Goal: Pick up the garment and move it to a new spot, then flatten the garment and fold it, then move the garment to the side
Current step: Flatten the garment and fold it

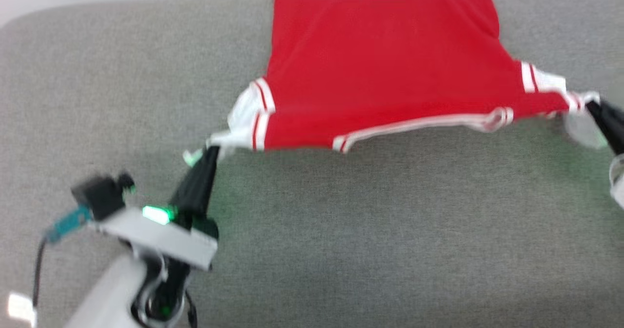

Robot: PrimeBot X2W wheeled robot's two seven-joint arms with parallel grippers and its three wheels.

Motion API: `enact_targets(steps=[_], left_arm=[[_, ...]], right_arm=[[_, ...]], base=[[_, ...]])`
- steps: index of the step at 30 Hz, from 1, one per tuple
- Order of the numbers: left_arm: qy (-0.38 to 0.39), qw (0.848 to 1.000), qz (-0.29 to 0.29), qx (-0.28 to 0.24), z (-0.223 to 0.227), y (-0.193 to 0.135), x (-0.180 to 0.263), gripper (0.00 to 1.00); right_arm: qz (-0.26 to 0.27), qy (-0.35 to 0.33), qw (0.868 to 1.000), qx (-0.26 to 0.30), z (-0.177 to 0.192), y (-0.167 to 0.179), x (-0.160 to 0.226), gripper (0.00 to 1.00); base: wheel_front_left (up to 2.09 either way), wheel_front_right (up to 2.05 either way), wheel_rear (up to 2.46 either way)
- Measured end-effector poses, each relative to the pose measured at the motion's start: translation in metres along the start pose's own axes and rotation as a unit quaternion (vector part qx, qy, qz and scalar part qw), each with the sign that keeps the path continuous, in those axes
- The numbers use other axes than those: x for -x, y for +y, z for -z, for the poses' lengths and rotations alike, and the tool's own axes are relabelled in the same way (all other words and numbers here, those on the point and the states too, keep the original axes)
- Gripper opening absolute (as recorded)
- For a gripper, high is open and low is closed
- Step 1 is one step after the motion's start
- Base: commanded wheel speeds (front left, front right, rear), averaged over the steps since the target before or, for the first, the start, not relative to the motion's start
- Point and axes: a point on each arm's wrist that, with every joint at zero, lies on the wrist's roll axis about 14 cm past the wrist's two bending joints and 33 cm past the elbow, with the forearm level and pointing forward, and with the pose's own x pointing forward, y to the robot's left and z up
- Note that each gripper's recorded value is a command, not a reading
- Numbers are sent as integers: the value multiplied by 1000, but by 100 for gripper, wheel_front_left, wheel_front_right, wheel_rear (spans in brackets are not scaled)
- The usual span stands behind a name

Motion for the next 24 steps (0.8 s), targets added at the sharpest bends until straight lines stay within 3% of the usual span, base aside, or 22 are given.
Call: enact_targets(steps=[13,24], left_arm=[[32,999,7,-6,18,-20,65,0],[80,996,24,-32,21,-40,91,0]], right_arm=[[-8,103,995,-6,42,8,77,0],[-15,142,990,-7,45,39,112,0]], base=[[0,0,0],[0,0,0]])
